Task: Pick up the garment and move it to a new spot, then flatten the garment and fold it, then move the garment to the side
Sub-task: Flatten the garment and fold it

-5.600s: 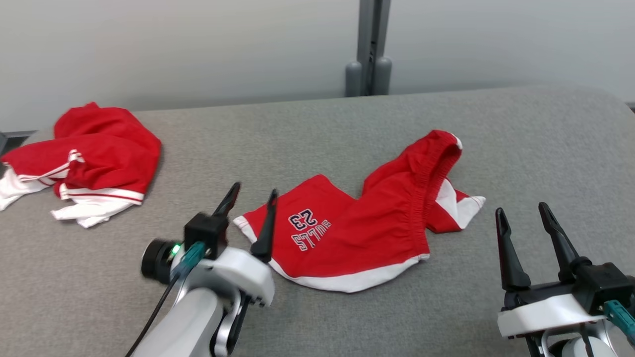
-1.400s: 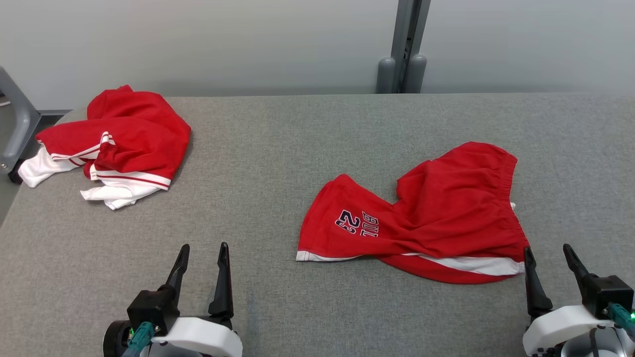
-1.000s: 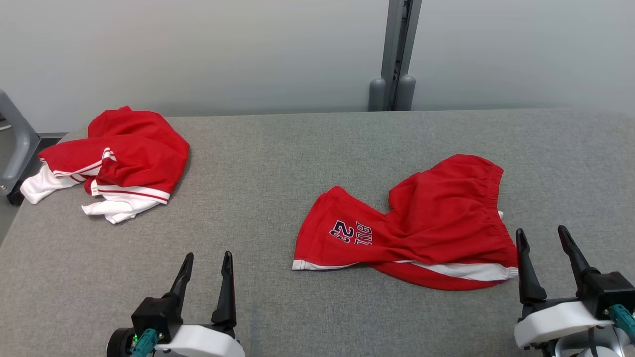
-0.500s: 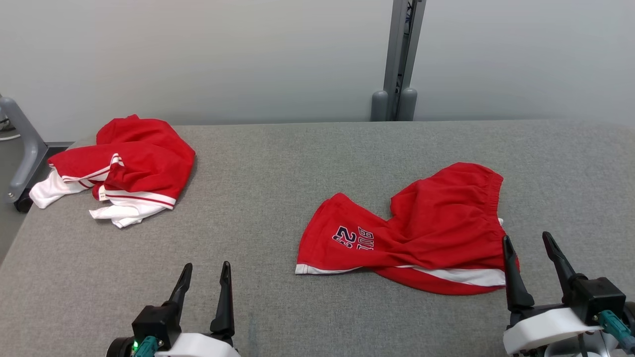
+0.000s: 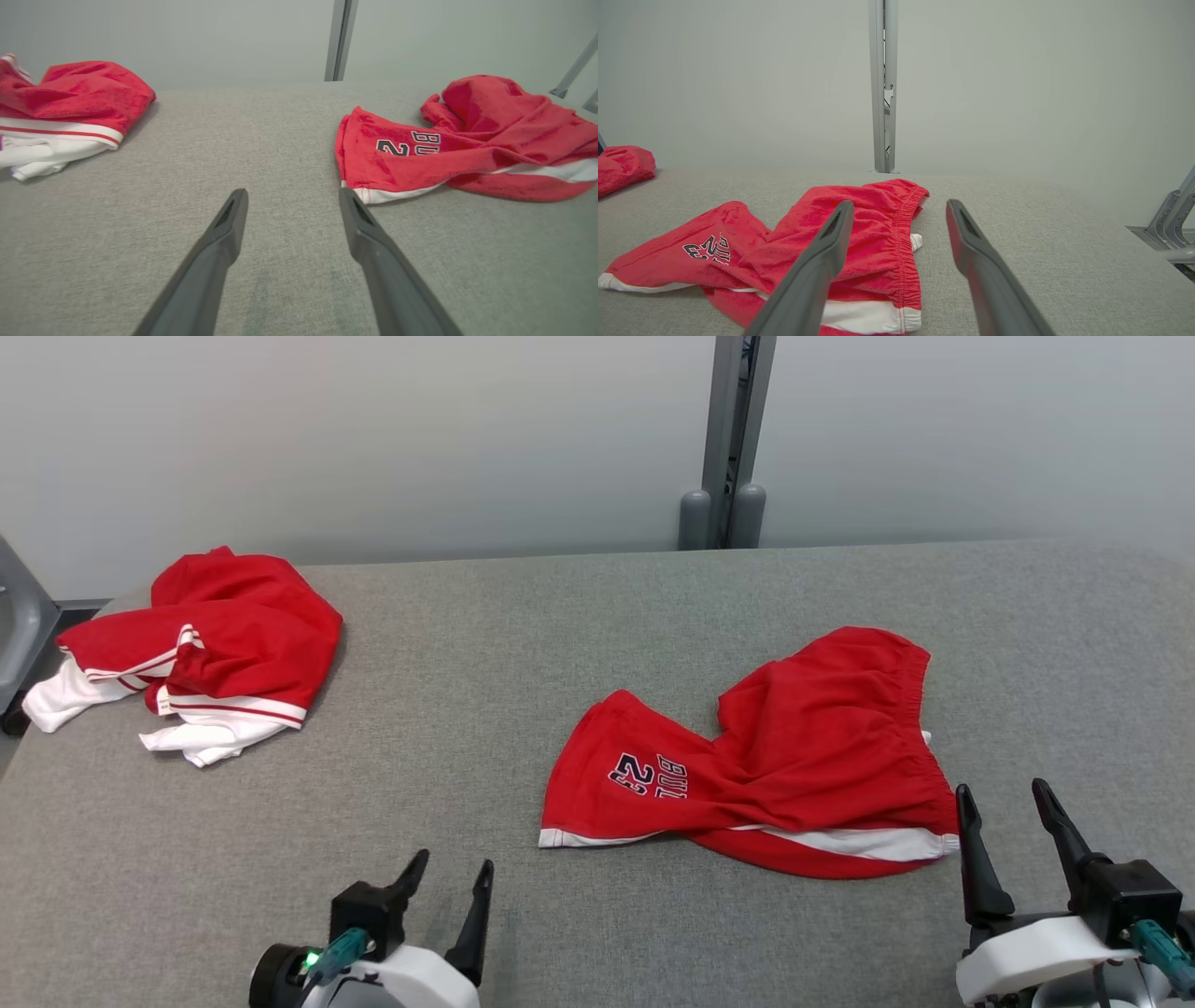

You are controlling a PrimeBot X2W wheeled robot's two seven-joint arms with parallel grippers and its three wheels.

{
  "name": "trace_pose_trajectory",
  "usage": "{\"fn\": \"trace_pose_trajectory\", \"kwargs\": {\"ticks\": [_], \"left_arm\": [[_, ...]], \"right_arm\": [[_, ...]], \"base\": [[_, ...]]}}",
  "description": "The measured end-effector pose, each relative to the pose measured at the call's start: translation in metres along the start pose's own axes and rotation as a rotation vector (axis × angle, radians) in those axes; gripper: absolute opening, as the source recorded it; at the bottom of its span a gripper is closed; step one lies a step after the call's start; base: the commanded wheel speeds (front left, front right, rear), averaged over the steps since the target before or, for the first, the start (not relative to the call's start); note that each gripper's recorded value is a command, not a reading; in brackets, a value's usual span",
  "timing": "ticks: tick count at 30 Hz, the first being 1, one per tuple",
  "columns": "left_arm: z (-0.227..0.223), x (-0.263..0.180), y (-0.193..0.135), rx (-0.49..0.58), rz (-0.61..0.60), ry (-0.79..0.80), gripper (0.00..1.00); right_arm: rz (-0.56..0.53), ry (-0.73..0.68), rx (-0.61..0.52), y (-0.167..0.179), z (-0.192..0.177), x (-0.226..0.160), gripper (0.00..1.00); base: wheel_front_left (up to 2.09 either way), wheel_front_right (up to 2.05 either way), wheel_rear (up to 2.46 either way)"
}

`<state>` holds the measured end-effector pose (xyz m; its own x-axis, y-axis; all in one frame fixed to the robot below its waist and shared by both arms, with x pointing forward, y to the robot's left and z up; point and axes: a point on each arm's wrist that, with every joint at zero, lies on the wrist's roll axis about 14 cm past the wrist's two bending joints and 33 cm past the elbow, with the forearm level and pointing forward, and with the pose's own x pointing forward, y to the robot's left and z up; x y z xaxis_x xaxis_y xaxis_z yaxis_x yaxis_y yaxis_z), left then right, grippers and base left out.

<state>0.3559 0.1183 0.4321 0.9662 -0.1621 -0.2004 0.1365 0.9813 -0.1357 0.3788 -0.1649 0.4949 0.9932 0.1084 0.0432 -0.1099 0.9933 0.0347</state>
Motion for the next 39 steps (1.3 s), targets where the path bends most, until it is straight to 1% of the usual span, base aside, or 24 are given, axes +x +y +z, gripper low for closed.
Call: {"fn": "trace_pose_trajectory", "kwargs": {"ticks": [3,5,13,19,24,30,31,35,37,39], "left_arm": [[-0.018,0.009,-0.018,0.020,-0.084,0.099,1.00],[-0.024,0.017,-0.026,0.034,-0.126,0.138,1.00],[-0.047,0.043,-0.048,0.062,-0.225,0.249,1.00],[-0.061,0.055,-0.067,0.057,-0.296,0.283,1.00],[-0.057,0.059,-0.076,0.046,-0.330,0.254,1.00],[-0.052,0.058,-0.080,0.026,-0.339,0.219,1.00],[-0.052,0.058,-0.081,0.023,-0.340,0.218,0.93],[-0.055,0.056,-0.083,0.027,-0.350,0.222,0.78],[-0.056,0.055,-0.084,0.019,-0.355,0.228,0.75],[-0.059,0.056,-0.085,0.012,-0.356,0.238,0.73]], "right_arm": [[-0.015,0.015,0.001,-0.005,-0.005,0.001,1.00],[-0.022,0.022,0.002,-0.007,-0.007,0.002,1.00],[-0.072,0.055,0.004,-0.025,-0.018,0.003,1.00],[-0.135,0.080,0.002,-0.045,-0.026,-0.004,1.00],[-0.146,0.082,0.001,-0.049,-0.027,-0.005,1.00],[-0.149,0.080,0.005,-0.050,-0.026,-0.004,1.00],[-0.148,0.081,0.006,-0.049,-0.027,-0.004,1.00],[-0.144,0.080,0.009,-0.048,-0.027,-0.002,1.00],[-0.142,0.077,0.009,-0.048,-0.026,0.000,1.00],[-0.144,0.074,0.008,-0.049,-0.025,0.001,1.00]], "base": [[0.00,0.00,0.00],[0.00,0.00,0.00],[0.00,0.00,0.00],[0.00,0.00,0.00],[0.00,0.00,0.00],[0.00,0.00,0.00],[0.00,0.00,0.00],[0.00,0.00,0.00],[0.00,0.00,0.00],[0.00,0.00,0.00]]}}
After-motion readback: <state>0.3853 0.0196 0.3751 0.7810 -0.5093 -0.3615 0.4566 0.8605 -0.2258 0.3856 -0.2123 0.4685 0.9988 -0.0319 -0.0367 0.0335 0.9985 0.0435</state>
